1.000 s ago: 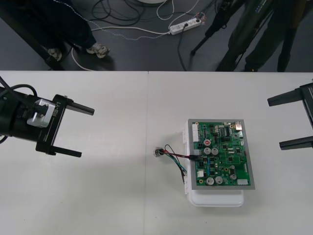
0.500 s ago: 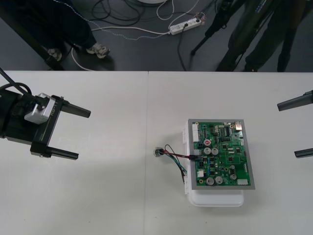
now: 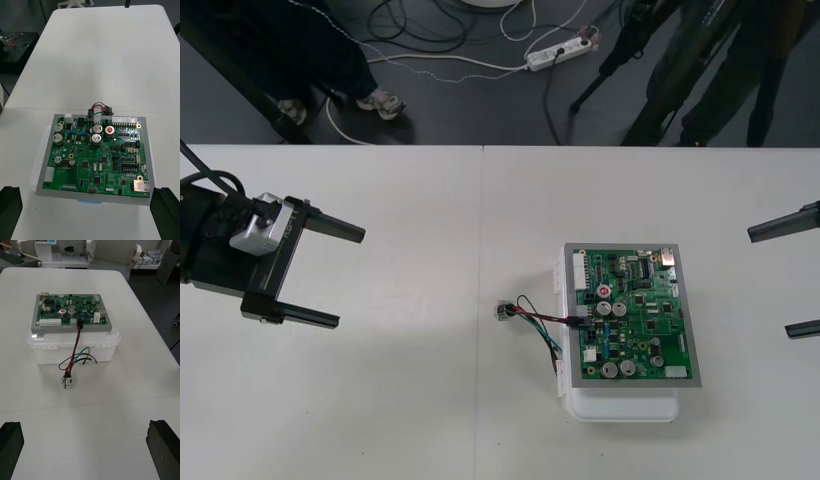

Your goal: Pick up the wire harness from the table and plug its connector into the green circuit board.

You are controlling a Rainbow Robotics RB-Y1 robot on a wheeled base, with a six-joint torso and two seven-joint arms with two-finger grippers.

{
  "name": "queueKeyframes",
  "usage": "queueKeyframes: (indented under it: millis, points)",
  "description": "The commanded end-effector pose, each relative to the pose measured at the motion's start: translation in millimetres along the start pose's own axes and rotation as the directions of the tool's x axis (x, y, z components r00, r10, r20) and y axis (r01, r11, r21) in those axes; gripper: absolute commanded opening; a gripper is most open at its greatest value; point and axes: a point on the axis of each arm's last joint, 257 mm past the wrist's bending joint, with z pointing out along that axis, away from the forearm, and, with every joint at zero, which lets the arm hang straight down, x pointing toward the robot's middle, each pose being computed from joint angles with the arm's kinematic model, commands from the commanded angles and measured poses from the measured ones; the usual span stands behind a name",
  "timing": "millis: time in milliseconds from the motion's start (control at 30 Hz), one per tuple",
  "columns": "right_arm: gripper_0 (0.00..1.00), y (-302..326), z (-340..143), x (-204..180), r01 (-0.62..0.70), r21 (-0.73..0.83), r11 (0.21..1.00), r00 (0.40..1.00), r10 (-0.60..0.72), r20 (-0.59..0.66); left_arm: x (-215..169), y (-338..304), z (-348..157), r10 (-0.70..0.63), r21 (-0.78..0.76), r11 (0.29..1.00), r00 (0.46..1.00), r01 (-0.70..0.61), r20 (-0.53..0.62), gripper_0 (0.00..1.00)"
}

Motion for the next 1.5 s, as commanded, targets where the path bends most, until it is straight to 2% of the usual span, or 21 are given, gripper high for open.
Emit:
queueKeyframes:
  millis: [33,1500]
  points:
    - [1.0,1.4,-4.8,-3.7,0.02,0.008,1.0,1.0,-0.019,-0.005,3.9,-14.0,-12.5,0.05,0.045,0.998,0.998,-0.048,-0.045,0.96]
    - [1.0,1.1,-2.0,-5.9,-0.026,0.017,1.0,0.999,0.026,0.038,9.3,-13.3,-12.7,0.053,0.044,0.998,0.996,-0.05,-0.066,0.96]
